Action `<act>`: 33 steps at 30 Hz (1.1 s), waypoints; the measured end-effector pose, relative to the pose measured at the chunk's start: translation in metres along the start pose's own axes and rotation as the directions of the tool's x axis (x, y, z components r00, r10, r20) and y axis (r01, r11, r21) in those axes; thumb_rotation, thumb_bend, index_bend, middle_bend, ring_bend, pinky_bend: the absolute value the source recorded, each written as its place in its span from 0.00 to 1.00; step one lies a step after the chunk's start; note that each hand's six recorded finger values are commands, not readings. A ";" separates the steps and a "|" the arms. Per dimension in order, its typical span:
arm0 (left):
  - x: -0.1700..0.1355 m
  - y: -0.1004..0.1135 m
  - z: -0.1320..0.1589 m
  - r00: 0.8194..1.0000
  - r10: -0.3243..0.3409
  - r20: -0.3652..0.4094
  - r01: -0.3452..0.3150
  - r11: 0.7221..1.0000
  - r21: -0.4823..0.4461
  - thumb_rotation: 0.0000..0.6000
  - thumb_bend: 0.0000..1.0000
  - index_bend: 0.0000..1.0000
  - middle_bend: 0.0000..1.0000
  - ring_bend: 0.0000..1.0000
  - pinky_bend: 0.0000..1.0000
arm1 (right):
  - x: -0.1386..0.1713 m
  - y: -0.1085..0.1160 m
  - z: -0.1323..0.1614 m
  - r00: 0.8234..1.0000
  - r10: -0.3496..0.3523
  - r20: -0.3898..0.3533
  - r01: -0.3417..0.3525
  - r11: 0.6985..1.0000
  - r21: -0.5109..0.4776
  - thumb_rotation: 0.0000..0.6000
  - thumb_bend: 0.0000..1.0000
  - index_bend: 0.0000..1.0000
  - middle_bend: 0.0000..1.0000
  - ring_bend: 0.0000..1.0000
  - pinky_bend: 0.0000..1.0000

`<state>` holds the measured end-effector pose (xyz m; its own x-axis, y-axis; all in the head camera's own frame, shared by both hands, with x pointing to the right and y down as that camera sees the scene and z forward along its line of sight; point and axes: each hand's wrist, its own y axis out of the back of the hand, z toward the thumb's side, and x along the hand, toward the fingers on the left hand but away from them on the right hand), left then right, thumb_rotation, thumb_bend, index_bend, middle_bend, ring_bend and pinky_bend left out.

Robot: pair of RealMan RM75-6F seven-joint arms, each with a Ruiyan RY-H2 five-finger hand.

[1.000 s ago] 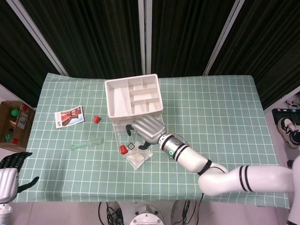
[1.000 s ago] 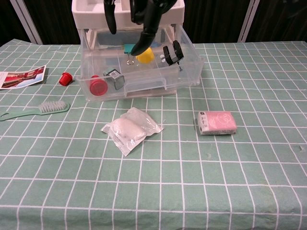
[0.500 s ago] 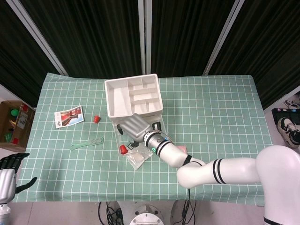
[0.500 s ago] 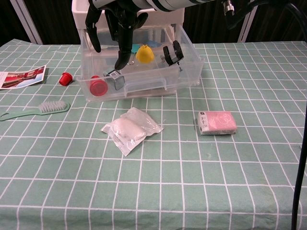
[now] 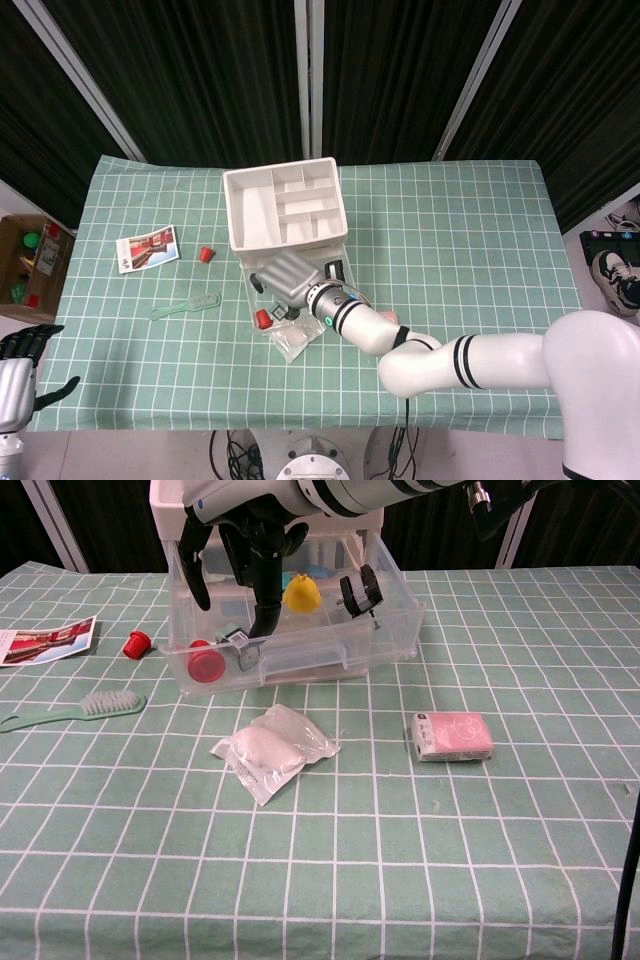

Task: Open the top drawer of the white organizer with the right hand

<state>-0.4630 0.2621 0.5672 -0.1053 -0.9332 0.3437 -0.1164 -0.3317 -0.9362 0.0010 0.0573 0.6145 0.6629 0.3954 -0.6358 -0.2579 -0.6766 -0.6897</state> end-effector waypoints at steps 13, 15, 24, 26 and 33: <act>0.000 0.001 0.001 1.000 0.007 -0.002 -0.007 1.000 0.003 1.00 0.02 0.25 0.23 0.19 0.21 | -0.004 -0.003 -0.001 0.999 0.036 -0.018 -0.036 0.999 0.012 1.00 0.05 0.37 0.97 0.94 0.98; 0.000 0.002 0.001 1.000 0.007 -0.004 -0.007 1.000 0.004 1.00 0.02 0.25 0.23 0.19 0.21 | -0.006 -0.004 0.000 0.999 0.045 -0.023 -0.045 0.999 0.011 1.00 0.09 0.37 0.97 0.94 0.98; 0.001 0.003 0.000 1.000 0.014 -0.006 -0.014 1.000 0.006 1.00 0.02 0.25 0.23 0.19 0.21 | -0.012 -0.008 0.001 0.997 0.060 -0.053 -0.059 0.998 0.022 1.00 0.17 0.42 0.97 0.94 0.98; 0.001 0.002 0.000 1.000 0.016 -0.004 -0.016 1.000 0.006 1.00 0.02 0.25 0.23 0.19 0.21 | -0.013 -0.009 0.001 0.997 0.059 -0.058 -0.058 0.998 0.021 1.00 0.19 0.46 0.97 0.95 0.98; 0.001 0.002 -0.001 1.000 0.015 -0.003 -0.015 1.000 0.004 1.00 0.02 0.25 0.23 0.19 0.21 | -0.011 -0.006 0.000 0.997 0.027 -0.071 -0.027 1.000 -0.001 1.00 0.30 0.58 0.98 0.95 0.98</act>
<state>-0.4640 0.2607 0.5657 -0.1095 -0.9378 0.3294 -0.1112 -0.3177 -0.9416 -0.0050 0.0572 0.6252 0.7043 0.3318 -0.6275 -0.2746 -0.6878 -0.6719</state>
